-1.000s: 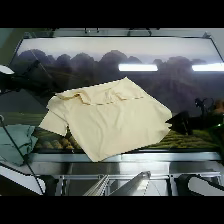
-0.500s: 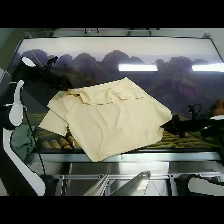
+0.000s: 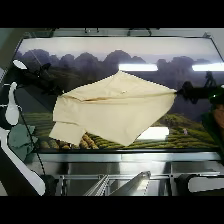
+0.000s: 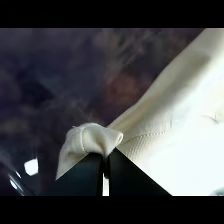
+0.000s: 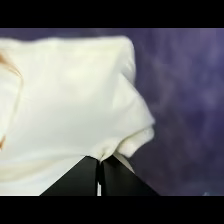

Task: Fold the shirts.

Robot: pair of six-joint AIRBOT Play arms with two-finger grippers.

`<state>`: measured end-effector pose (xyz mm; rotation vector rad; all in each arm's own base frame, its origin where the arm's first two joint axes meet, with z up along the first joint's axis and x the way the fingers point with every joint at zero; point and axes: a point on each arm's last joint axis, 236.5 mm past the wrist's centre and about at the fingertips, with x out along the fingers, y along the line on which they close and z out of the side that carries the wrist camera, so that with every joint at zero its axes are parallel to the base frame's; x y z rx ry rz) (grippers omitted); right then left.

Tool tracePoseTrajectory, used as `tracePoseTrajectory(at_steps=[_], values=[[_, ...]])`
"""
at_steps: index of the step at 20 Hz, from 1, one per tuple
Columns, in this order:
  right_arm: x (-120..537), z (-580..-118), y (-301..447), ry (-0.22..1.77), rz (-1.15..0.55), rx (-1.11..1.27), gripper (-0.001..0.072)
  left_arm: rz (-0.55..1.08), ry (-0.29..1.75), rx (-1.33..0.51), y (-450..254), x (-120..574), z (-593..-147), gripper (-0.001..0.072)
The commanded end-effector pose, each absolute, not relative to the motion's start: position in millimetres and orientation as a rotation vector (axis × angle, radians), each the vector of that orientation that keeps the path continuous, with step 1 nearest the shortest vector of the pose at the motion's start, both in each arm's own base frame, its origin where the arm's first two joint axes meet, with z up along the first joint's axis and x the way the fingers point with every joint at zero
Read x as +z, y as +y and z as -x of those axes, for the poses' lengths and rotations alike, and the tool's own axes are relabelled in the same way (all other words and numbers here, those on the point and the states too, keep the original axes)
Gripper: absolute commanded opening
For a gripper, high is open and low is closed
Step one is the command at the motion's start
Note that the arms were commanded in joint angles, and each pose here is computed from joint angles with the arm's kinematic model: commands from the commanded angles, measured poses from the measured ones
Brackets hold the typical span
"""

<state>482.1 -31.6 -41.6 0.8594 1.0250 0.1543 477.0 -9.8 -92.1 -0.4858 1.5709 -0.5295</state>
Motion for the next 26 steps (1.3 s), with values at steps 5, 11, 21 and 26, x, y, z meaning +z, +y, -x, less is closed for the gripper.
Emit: tracePoseTrajectory(at_steps=[5,11,21,26], values=[[55,-587,2,0.740,-0.981,0.389,0.0016,0.684,1.572,-0.497,-23,-76,-433,0.0011],[44,-569,23,0.838,-1.034,0.484,0.0015,0.682,1.492,-0.447,-16,-65,-441,0.0019],[24,-535,36,1.016,-1.004,0.539,0.0014,0.649,1.523,-0.515,-19,-62,-428,0.0019],[25,-531,40,1.029,-1.002,0.554,0.0014,0.662,1.502,-0.516,-21,-60,-433,0.0021]])
